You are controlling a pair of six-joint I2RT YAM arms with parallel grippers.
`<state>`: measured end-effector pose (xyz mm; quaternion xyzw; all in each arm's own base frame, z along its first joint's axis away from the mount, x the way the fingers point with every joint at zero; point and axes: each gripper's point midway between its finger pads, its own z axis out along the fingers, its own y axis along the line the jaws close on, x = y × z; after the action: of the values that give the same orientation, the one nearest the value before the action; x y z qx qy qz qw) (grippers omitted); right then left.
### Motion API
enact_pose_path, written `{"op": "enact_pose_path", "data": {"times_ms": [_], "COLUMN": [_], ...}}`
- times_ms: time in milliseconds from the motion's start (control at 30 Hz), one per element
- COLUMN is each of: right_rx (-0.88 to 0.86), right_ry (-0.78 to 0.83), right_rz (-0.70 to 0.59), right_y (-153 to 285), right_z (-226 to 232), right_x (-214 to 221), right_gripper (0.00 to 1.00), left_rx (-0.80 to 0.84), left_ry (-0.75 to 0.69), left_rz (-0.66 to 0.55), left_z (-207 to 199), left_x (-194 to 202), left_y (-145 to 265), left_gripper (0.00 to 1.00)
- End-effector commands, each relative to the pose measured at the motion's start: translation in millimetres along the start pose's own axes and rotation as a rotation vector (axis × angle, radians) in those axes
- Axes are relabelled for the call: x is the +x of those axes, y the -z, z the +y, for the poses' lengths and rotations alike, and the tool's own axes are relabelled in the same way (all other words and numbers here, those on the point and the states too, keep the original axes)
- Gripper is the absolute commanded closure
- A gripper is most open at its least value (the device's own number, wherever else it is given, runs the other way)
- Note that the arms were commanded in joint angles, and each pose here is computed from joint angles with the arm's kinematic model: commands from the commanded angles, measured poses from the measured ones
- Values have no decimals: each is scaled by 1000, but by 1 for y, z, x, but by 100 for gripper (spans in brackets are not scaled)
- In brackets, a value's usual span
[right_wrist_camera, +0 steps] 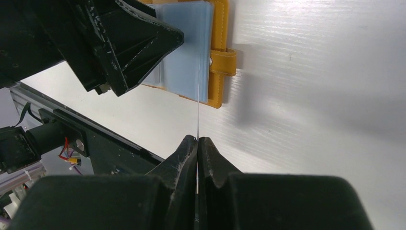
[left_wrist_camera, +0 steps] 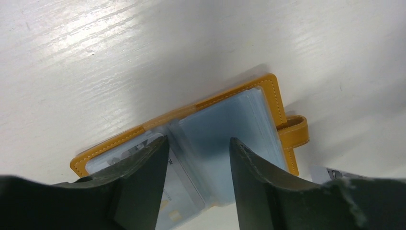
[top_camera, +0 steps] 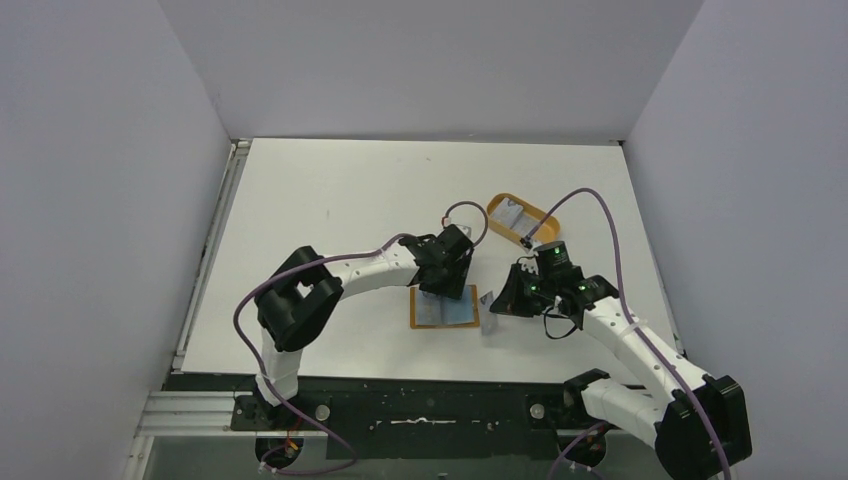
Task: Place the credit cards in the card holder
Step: Turn over the card slot in the card holder.
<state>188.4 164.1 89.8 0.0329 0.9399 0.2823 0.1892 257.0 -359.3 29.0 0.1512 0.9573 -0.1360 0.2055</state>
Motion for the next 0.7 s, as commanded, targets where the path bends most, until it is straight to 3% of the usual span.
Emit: {"op": "enact_pose_path", "data": {"times_ms": [0,267,467,667], "right_rx": [-44,-40,-47,-39], "right_ry": [49,56,45,42], "right_rz": [-46,-25,-11,10], "right_y": [1,-8,-15,-23], "right_z": [13,14,13,10], "right_x": [-11,-7,-4,-4], "right_gripper": [100,100,100,100], "left_rx": [-46,-59,-64,-63], "left_ry": [-27,-29,-24,-17], "left_rz": [16,32,37,38], "left_z": [8,14,18,20], "left_x": [5,14,17,18], "left_y": [-7,-10,-10,-10], "left_gripper": [56,83,91,93]}}
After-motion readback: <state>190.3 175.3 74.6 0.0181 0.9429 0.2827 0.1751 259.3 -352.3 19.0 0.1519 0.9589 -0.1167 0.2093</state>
